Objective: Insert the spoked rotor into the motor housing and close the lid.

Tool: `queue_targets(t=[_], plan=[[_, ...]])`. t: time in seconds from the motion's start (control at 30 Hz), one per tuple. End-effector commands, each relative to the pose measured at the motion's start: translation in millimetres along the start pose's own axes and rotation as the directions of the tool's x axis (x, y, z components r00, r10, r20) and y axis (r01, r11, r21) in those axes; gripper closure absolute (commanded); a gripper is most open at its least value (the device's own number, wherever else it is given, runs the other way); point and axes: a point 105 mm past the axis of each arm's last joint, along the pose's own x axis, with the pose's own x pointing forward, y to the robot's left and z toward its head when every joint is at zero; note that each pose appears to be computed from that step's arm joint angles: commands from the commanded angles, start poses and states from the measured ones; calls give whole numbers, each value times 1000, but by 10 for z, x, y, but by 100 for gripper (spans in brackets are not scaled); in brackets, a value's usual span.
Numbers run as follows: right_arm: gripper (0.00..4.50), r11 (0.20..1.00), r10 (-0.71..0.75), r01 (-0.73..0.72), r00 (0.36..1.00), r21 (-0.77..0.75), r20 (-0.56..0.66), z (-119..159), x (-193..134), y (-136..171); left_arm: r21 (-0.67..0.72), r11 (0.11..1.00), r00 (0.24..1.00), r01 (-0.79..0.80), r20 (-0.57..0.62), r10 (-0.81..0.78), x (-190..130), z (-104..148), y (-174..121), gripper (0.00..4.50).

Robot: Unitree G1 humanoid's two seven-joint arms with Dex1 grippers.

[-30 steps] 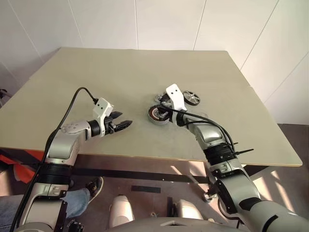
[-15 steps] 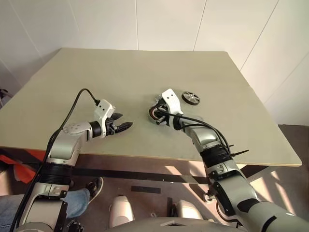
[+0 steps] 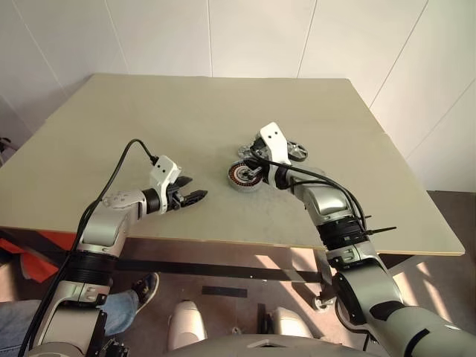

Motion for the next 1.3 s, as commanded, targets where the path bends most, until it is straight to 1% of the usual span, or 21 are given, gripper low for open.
queue_targets(t=[0.03, 0.1, 0.2, 0.3, 0.37, 0.4, 0.47, 0.57, 0.63, 0.67, 0.77, 0.87, 1.0, 1.3], plan=[[448, 988, -129, 121, 988, 92, 83, 252, -120, -401, 28, 1000, 1000, -10, 25, 10, -19, 89, 14, 85], [448, 970, -168, 145, 980, 193, 109, 317, -235, -621, 23, 1000, 1000, -5, 25, 4, -9, 76, -10, 85], [448, 940, -234, 194, 965, 281, 116, 355, -391, -891, 20, 1000, 1000, 0, 28, -1, 8, 69, -35, 85], [394, 872, -350, 283, 931, 400, 104, 361, -603, -1228, 18, 1000, 1000, 7, 28, -8, 33, 62, -64, 85], [333, 806, -395, 297, 914, 511, 92, 356, -692, -1353, 17, 1000, 1000, 11, 28, -11, 41, 60, -71, 85], [300, 754, -405, 281, 911, 594, 83, 342, -716, -1388, 18, 1000, 1000, 12, 28, -13, 45, 60, -73, 85], [300, 620, -421, 256, 906, 742, 39, 248, -731, -1437, 21, 1000, 1000, 16, 26, -16, 53, 58, -72, 85], [300, 447, -414, 207, 910, 870, -4, 129, -708, -1442, 28, 999, 999, 22, 24, -23, 57, 61, -73, 85], [300, 339, -408, 168, 913, 926, -16, 87, -686, -1437, 35, 999, 999, 27, 21, -28, 62, 63, -76, 85], [300, 296, -406, 157, 914, 942, -25, 69, -674, -1432, 39, 999, 999, 30, 19, -30, 63, 63, -77, 85], [300, 217, -406, 176, 911, 960, -75, -21, -640, -1423, 45, 998, 999, 31, 16, -32, 63, 69, -72, 85], [300, 183, -408, 199, 906, 963, -110, -102, -605, -1409, 50, 998, 999, 31, 14, -31, 60, 69, -68, 85], [300, 188, -408, 227, 903, 956, -134, -154, -567, -1383, 53, 998, 999, 30, 10, -31, 50, 60, -70, 85], [300, 164, -395, 235, 906, 958, -154, -252, -498, -1335, 61, 998, 1000, 22, 0, -22, 25, 33, -62, 85]])
